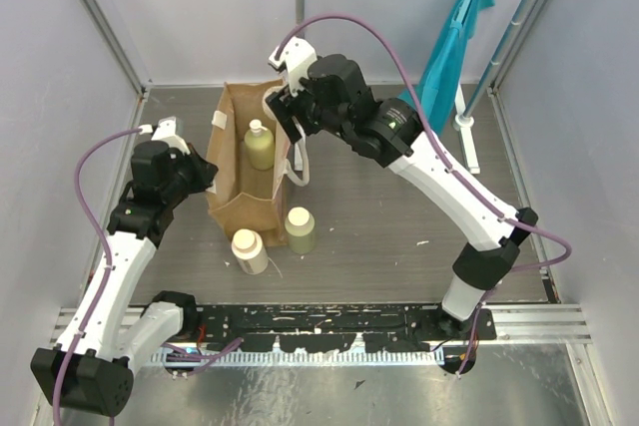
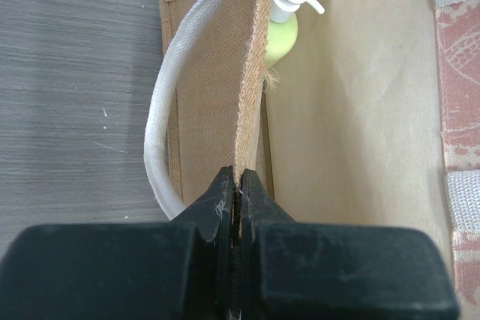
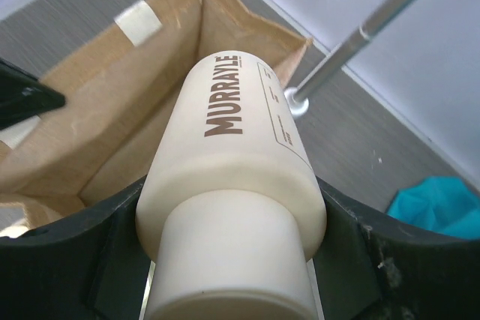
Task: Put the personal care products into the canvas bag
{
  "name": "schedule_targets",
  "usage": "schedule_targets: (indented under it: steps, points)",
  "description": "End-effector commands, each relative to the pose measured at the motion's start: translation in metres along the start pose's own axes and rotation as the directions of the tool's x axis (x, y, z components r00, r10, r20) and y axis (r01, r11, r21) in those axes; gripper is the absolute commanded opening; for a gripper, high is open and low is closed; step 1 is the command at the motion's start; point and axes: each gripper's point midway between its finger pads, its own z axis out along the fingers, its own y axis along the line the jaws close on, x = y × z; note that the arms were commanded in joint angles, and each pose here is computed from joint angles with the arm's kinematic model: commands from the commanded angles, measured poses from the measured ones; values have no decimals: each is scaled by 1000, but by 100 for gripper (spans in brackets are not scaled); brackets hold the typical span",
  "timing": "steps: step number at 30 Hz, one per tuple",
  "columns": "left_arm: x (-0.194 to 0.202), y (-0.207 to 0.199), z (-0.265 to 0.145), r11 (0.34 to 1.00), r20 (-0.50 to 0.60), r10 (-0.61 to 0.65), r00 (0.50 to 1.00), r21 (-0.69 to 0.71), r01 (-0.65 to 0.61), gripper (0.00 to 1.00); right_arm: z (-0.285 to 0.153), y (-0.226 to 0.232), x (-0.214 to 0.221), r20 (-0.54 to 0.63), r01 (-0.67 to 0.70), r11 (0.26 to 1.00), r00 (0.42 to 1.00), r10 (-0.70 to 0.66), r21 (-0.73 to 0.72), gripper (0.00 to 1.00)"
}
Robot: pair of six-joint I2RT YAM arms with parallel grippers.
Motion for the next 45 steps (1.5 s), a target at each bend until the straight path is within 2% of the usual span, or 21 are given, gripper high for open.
schedule_targets:
  steps: [1,12,26,36,45]
  points:
    - [14,-4,-7,1000,-53,-2,999,26,4,0,-19,3,-103,353,0,998,936,23,-64,0]
    - [13,-6,-8,999,-52,0,999,41,2,0,70,43,-49,165,-11,990,986,34,-140,0]
    - [12,-11,-10,998,-46,6,999,68,-3,0,122,60,21,-58,-89,990,995,83,-111,0]
    - [11,-12,-13,996,-28,21,999,82,-19,0,159,70,68,-189,-48,994,982,30,-94,0]
    - [7,-15,-15,995,-16,35,999,95,-33,0,172,67,98,-265,28,997,963,-48,-78,0]
